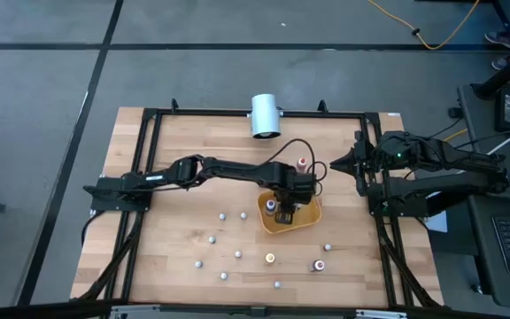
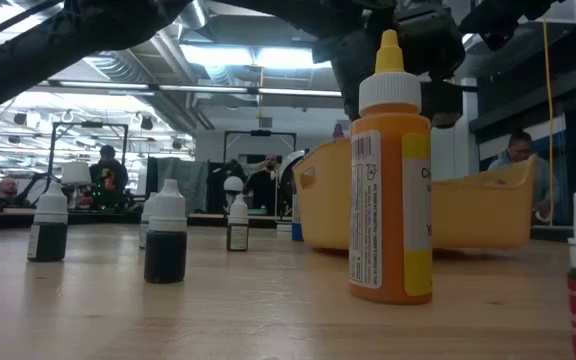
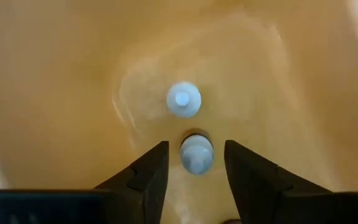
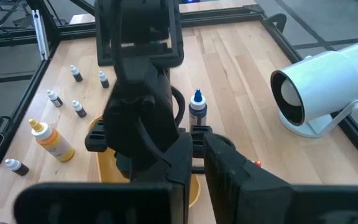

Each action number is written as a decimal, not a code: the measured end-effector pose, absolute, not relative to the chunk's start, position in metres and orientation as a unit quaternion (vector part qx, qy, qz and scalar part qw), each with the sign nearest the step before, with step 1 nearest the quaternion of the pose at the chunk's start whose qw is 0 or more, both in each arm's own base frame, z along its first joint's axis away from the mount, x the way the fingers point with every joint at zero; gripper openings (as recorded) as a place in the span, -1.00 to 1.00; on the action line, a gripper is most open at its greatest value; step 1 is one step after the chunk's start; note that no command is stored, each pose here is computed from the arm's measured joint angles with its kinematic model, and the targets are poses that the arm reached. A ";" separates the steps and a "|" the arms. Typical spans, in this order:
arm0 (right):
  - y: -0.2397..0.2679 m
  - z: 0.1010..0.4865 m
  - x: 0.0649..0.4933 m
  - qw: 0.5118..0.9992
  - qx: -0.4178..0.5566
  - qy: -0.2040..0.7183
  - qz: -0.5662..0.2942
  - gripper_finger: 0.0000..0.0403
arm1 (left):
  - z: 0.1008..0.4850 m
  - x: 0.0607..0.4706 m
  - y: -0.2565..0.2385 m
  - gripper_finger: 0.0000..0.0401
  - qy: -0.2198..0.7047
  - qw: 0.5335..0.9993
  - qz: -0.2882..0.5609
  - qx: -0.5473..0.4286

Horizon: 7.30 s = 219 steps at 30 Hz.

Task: Pick & Place food coloring
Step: Put the small green food coloring bottle into the yellow bin

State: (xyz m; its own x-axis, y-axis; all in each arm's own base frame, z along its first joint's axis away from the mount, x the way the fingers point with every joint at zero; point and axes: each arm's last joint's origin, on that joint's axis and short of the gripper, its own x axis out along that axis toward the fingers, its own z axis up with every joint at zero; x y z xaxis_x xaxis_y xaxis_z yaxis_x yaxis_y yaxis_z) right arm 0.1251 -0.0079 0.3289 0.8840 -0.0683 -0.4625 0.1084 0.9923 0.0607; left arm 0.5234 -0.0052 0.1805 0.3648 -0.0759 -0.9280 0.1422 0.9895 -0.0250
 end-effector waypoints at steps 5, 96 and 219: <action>-0.008 0.329 0.125 0.969 0.041 0.238 -0.045 -0.78 | 0.227 0.514 -0.006 -0.19 0.523 0.850 -0.053 0.016; -0.008 0.324 0.122 0.963 0.014 0.265 -0.049 -0.78 | 0.151 0.290 -0.049 -0.41 0.574 0.814 -0.017 -0.089; -0.009 0.318 0.132 0.955 0.038 0.290 -0.053 -0.78 | 0.221 0.519 -0.034 -0.11 0.493 0.833 -0.130 0.213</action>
